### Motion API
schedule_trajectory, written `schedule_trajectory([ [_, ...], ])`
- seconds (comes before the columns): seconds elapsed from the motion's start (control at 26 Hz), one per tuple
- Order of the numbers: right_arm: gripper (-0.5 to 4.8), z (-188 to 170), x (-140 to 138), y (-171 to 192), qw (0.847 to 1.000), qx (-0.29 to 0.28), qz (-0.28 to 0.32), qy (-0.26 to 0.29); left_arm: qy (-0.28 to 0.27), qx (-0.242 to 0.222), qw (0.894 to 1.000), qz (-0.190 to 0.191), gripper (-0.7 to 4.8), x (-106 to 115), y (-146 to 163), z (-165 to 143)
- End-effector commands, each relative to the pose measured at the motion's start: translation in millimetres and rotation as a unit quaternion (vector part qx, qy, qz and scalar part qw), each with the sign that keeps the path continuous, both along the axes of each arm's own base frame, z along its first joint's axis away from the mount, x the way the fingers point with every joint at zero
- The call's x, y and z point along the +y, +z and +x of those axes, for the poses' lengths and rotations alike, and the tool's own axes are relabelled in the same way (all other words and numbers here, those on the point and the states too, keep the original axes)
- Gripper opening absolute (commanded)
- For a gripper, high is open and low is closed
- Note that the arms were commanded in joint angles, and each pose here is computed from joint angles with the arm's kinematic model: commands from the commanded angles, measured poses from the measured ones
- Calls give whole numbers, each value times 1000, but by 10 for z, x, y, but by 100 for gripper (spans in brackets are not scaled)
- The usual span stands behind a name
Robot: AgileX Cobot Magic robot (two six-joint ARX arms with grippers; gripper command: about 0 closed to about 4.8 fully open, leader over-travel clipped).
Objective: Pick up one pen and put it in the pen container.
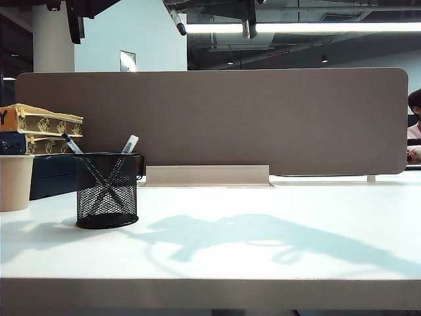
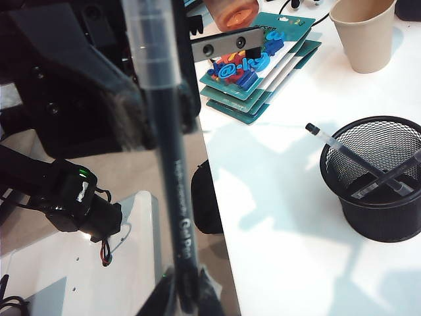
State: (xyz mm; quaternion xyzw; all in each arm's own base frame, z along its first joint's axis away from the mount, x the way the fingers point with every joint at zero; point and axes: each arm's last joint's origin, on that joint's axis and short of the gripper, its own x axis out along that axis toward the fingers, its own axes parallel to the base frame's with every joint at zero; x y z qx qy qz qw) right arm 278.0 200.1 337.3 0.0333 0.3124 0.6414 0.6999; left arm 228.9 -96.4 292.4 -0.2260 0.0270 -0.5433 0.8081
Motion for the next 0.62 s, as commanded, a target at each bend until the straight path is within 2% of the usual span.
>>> schedule_trajectory([
  [0.04, 32, -16, 5, 47, 1000, -8, 11, 7, -3, -7, 1000, -1, -6, 2, 25, -4],
  [0.12, 88, -22, 13, 47, 1000, -9, 10, 7, -1, -7, 1000, -1, -6, 3, 25, -2],
  [0.31, 106, -19, 13, 47, 1000, -10, 10, 6, 2, -14, 1000, 2, -6, 3, 25, -1],
  [0.5, 178, -12, 10, 41, 1000, -13, 1, -5, 26, -41, 999, 11, -6, 9, 27, 8],
  [0.62, 195, -3, 3, 33, 1000, -19, -9, -19, 35, -54, 998, 20, -6, 9, 21, 14],
])
